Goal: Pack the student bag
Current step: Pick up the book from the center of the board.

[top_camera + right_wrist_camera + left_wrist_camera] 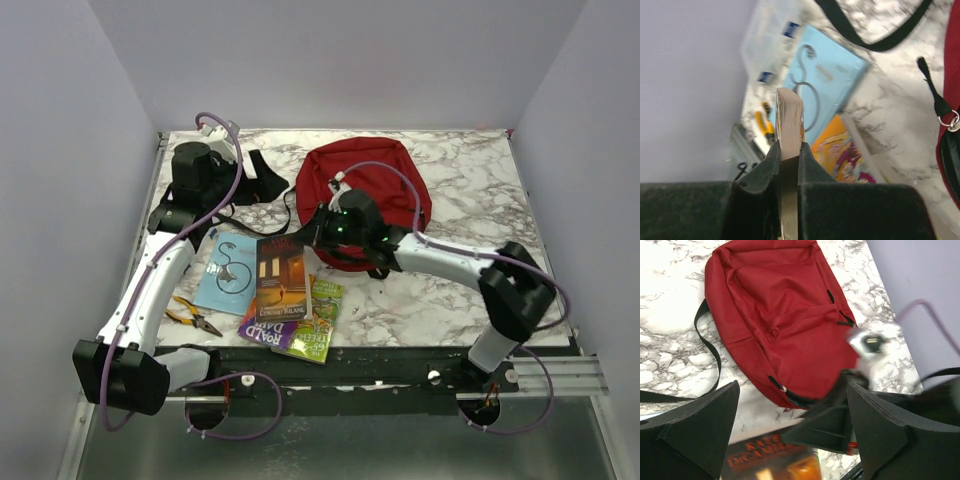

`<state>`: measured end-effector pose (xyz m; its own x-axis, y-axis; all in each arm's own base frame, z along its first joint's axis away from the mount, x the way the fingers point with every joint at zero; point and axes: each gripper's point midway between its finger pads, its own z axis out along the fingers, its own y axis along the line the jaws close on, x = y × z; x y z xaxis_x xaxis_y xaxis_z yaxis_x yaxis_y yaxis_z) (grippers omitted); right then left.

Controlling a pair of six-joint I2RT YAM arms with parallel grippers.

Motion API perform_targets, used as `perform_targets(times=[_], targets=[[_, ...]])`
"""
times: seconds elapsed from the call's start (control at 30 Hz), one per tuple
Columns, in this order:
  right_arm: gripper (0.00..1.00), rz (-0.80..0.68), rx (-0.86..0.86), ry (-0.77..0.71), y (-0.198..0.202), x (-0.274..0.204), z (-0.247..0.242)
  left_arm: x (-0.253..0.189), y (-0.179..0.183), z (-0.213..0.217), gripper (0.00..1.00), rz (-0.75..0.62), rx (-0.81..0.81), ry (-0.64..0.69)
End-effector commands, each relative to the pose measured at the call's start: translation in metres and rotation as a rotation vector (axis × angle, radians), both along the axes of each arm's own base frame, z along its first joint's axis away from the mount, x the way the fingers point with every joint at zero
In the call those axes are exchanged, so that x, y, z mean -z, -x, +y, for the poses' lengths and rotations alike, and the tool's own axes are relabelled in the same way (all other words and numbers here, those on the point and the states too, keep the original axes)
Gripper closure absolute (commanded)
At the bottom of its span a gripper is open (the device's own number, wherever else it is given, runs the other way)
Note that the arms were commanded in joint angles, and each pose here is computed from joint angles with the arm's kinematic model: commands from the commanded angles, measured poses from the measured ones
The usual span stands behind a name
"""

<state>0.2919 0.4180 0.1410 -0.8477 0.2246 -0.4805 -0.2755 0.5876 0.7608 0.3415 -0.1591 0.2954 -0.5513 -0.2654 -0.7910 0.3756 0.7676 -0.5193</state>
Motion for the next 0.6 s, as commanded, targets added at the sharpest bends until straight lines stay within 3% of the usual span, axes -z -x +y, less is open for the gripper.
perform_targets(times=[0.0, 0.1, 0.2, 0.4, 0.57], targets=[[1.0, -0.176, -0.035, -0.153, 0.001, -0.092, -0.03, -0.021, -0.005, 0.004, 0.1, -0.063, 0.018, 0.01], [1.0, -0.117, -0.021, -0.175, -0.017, -0.098, -0.075, -0.026, -0.001, -0.001, 0.1, -0.078, 0.062, 0.027], [0.99, -0.081, -0.023, -0.282, -0.024, -0.106, -0.125, -0.03, 0.009, -0.023, 0.1, -0.07, 0.213, 0.098], [0.99, -0.089, 0.017, -0.39, -0.021, -0.128, -0.198, -0.012, 0.028, -0.072, 0.11, 0.074, 0.452, 0.216], [1.0, -0.114, 0.017, -0.431, -0.014, -0.147, -0.22, 0.008, 0.043, -0.105, 0.13, 0.215, 0.548, 0.293]])
